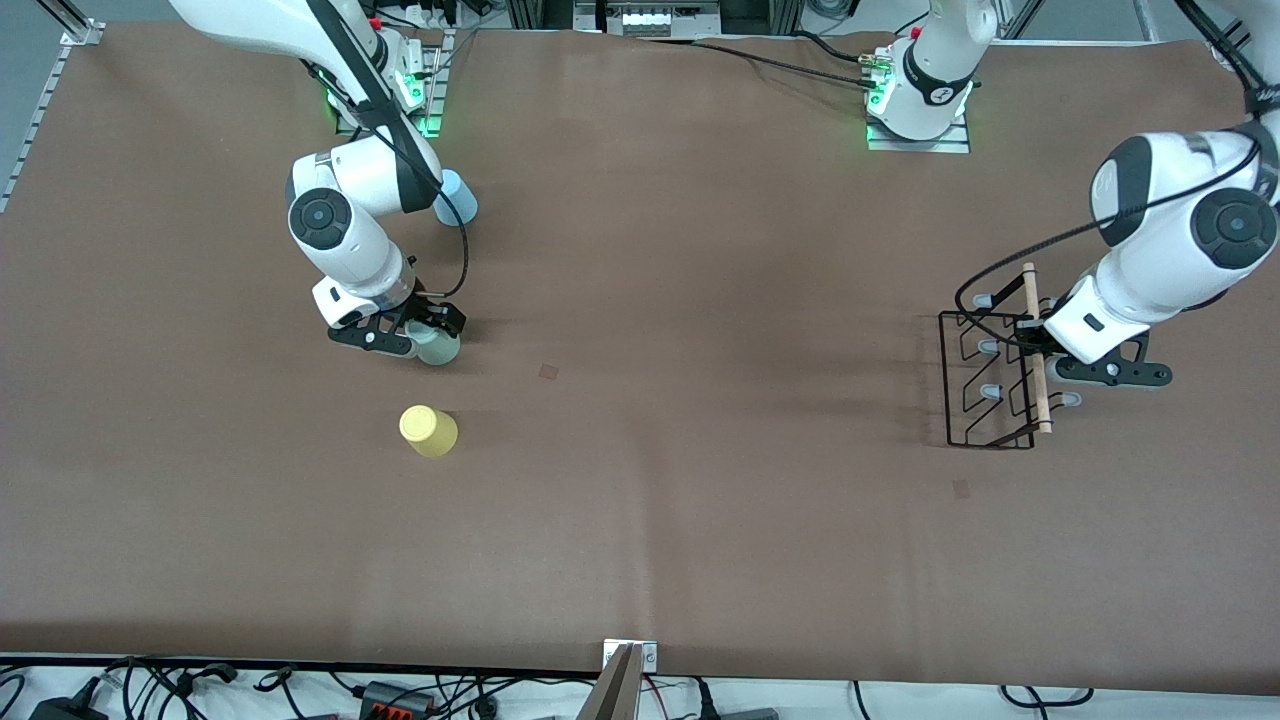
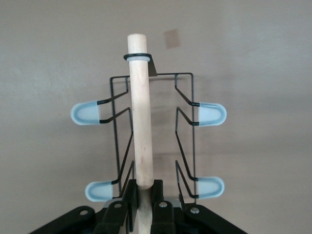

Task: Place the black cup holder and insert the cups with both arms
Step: 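Slide the black wire rack toward the table center with the left gripper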

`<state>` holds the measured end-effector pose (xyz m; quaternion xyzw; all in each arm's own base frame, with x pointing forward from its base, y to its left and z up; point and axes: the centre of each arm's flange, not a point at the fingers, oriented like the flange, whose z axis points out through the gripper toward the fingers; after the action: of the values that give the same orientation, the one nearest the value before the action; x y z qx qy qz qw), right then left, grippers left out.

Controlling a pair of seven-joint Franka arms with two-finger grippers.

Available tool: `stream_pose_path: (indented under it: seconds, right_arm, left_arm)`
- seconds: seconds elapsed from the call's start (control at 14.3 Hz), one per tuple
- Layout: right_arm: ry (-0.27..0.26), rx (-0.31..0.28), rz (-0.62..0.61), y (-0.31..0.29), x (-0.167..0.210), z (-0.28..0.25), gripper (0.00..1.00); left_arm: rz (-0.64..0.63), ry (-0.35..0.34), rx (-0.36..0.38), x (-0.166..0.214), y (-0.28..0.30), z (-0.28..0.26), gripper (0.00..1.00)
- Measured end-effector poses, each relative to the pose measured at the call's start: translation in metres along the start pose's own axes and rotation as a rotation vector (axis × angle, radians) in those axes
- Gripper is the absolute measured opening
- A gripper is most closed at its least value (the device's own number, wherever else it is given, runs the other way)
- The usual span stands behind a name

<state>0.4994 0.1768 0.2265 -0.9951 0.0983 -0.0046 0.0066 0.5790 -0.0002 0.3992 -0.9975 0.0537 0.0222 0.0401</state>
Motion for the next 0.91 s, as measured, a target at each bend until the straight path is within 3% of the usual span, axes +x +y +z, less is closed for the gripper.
stream_pose_path:
  seconds: [0.28, 0.56, 0.77, 0.91]
  right_arm:
    - [0.004, 0.001, 0.003, 0.001, 0.001, 0.001, 1.0]
    - [0.004, 0.001, 0.005, 0.002, 0.001, 0.001, 1.0]
    - [0.003, 0.0, 0.006, 0.002, 0.001, 0.002, 0.88]
    - [0.006, 0.002, 0.008, 0.002, 0.002, 0.0, 0.66]
  left_arm:
    - [0.038, 0.076, -0.008, 0.015, 0.094, -0.088, 0.16]
    - [0.007, 0.105, -0.055, 0.011, 0.199, -0.106, 0.16]
    - [-0.041, 0.087, -0.101, 0.013, 0.267, -0.1, 0.16]
    - [-0.081, 0.061, -0.128, 0.014, 0.31, -0.088, 0.16]
